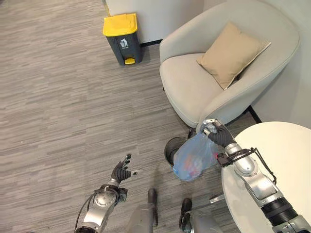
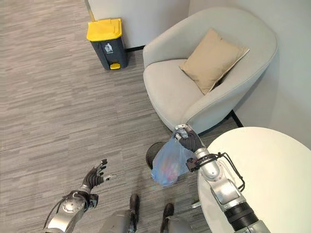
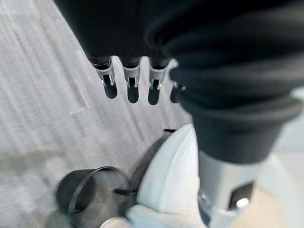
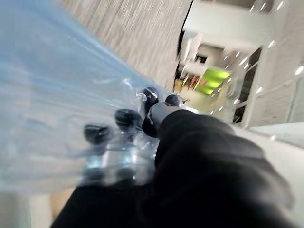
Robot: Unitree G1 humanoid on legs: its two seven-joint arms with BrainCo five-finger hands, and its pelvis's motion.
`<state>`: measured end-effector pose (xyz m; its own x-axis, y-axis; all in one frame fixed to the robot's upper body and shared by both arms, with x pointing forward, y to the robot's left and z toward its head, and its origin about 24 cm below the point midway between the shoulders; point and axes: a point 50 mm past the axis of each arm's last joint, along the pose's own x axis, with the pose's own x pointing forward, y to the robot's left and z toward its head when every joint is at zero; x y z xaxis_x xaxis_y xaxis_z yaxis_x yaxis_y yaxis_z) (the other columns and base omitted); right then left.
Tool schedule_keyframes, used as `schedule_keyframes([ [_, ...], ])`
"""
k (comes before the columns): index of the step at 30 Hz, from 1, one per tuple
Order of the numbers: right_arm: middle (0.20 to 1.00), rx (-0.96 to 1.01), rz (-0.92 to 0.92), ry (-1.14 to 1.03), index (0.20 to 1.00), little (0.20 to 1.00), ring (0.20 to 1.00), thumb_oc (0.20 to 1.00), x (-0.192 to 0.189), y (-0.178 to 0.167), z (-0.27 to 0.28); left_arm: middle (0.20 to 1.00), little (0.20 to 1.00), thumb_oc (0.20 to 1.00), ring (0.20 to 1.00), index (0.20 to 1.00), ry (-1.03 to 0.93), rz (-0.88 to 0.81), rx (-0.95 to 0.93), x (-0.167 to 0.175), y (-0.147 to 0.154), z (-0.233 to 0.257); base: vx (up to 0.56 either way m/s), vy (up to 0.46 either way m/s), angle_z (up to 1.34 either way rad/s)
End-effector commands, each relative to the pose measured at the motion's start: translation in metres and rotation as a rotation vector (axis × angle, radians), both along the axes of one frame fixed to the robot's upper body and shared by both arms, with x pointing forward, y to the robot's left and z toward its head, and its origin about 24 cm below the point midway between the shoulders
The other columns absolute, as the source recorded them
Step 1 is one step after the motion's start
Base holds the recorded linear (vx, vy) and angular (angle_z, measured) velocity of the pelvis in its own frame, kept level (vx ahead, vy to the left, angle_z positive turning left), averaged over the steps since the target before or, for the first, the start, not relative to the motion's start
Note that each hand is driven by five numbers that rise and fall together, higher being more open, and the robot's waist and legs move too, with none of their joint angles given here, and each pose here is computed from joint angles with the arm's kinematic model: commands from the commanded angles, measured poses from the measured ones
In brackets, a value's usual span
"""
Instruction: Gather garbage on tea table into small bin, then transfer packed bag to large trash can.
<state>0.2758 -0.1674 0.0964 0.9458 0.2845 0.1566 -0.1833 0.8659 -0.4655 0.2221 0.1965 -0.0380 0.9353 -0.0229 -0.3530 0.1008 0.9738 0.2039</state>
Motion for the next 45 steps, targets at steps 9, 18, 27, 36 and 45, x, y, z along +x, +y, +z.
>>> schedule_keyframes([
  [9, 0.200, 0.186, 0.215, -0.172, 0.200, 0.200, 0.200, 0.200, 0.001, 0.036, 0.046, 1.000, 1.000, 1.000, 1.000, 1.000, -0.343, -0.329, 0.116, 0.031, -0.032, 0.071, 0.06, 0.095, 0.03],
  [18, 0.200, 0.204, 0.412, -0.202, 0.200, 0.200, 0.200, 0.200, 0.006, 0.092, 0.065, 1.000, 1.000, 1.000, 1.000, 1.000, -0.440, -0.420, 0.149, 0.055, -0.074, 0.090, 0.05, 0.035, -0.11],
  [27, 0.200, 0.371, 0.600, -0.274, 0.200, 0.200, 0.200, 0.200, -0.006, 0.131, 0.101, 1.000, 1.000, 1.000, 1.000, 1.000, -0.418, -0.489, 0.117, 0.054, -0.099, 0.085, 0.01, 0.010, -0.01],
  [36, 0.200, 0.478, 0.718, -0.301, 0.200, 0.200, 0.200, 0.200, -0.021, 0.144, 0.119, 1.000, 1.000, 1.000, 1.000, 1.000, -0.287, -0.484, 0.117, 0.050, -0.106, 0.055, 0.02, 0.005, -0.05],
  [45, 0.200, 0.567, 0.840, -0.273, 0.200, 0.200, 0.200, 0.200, -0.033, 0.165, 0.127, 1.000, 1.000, 1.000, 1.000, 1.000, -0.359, -0.380, 0.210, 0.069, -0.103, 0.066, 0.01, 0.002, -0.02],
])
